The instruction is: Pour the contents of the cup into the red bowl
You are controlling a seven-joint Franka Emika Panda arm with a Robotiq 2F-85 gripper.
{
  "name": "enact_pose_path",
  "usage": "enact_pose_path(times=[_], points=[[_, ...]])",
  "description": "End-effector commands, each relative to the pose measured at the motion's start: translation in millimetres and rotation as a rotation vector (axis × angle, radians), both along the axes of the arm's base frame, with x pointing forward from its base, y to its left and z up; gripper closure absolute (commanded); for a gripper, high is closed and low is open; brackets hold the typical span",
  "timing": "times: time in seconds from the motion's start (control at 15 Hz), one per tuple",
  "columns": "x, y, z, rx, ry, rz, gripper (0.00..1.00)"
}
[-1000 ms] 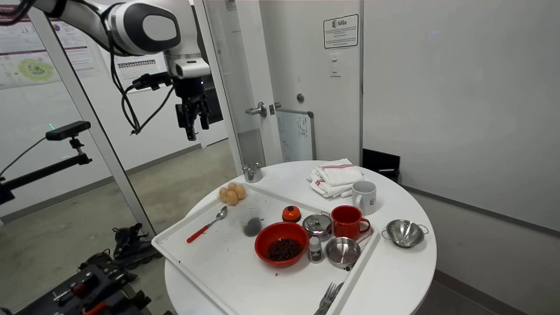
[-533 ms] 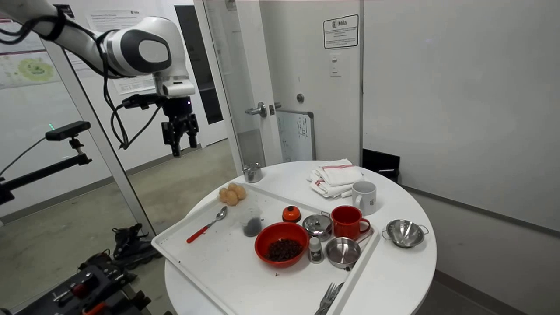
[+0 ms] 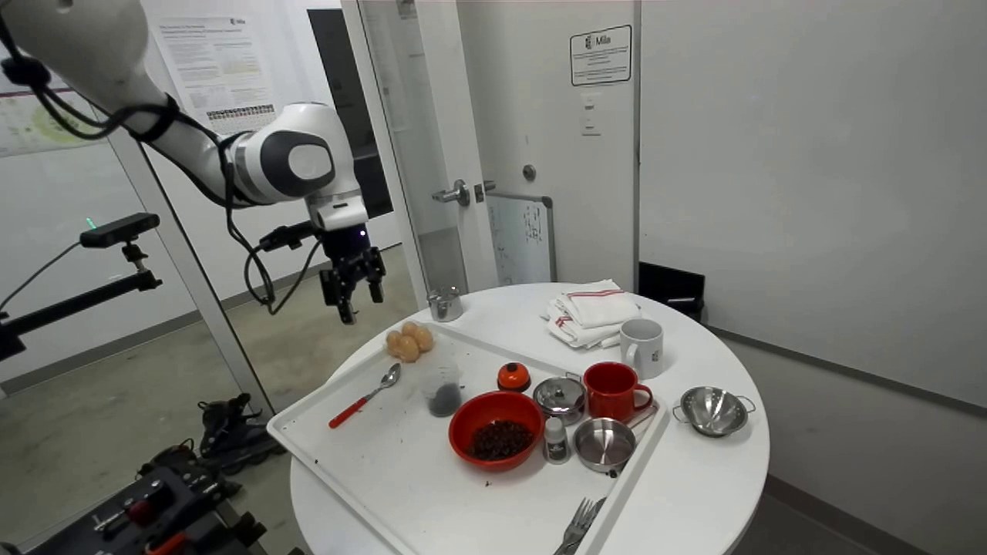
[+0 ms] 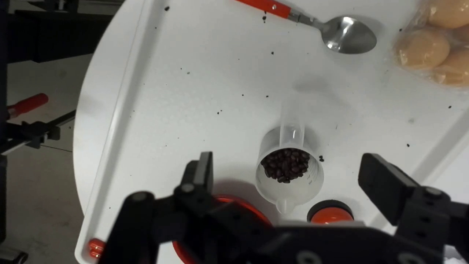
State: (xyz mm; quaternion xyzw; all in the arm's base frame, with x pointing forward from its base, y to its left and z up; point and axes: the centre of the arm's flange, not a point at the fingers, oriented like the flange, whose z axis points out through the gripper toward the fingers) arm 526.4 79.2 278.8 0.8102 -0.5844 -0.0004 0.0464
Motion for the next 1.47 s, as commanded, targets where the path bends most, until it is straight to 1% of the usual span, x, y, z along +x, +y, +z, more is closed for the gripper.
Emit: enact_pose_path(times=[0.0, 0.13, 0.2, 0.27, 0.47, 0.53, 0.6, 0.73, 0.87, 1.0, 1.2, 1.4], points=[[9.8, 2.7, -32.6, -0.082, -0.068, -0.090, 0.00], [11.2, 4.7, -44.4, -0.119, -0.106, -0.134, 0.00], [11.0, 4.6, -47.3, -0.128, -0.111, -0.157, 0.00], [7.5, -2.0, -37.6, -0.091, -0.076, -0.110, 0.00], [7.5, 0.8, -45.8, -0.108, -0.084, -0.141, 0.00], [3.9, 0.9, -44.4, -0.099, -0.077, -0.122, 0.00], [6.4, 2.7, -48.8, -0.107, -0.060, -0.111, 0.00], [12.7, 8.9, -62.7, -0.099, -0.013, -0.032, 0.00], [13.0, 13.9, -74.0, -0.098, 0.004, 0.085, 0.00], [13.8, 16.3, -84.5, -0.084, 0.014, 0.148, 0.00], [17.0, 13.2, -99.5, -0.070, 0.025, 0.130, 0.00], [20.1, 8.3, -112.5, -0.040, 0.038, 0.060, 0.00]])
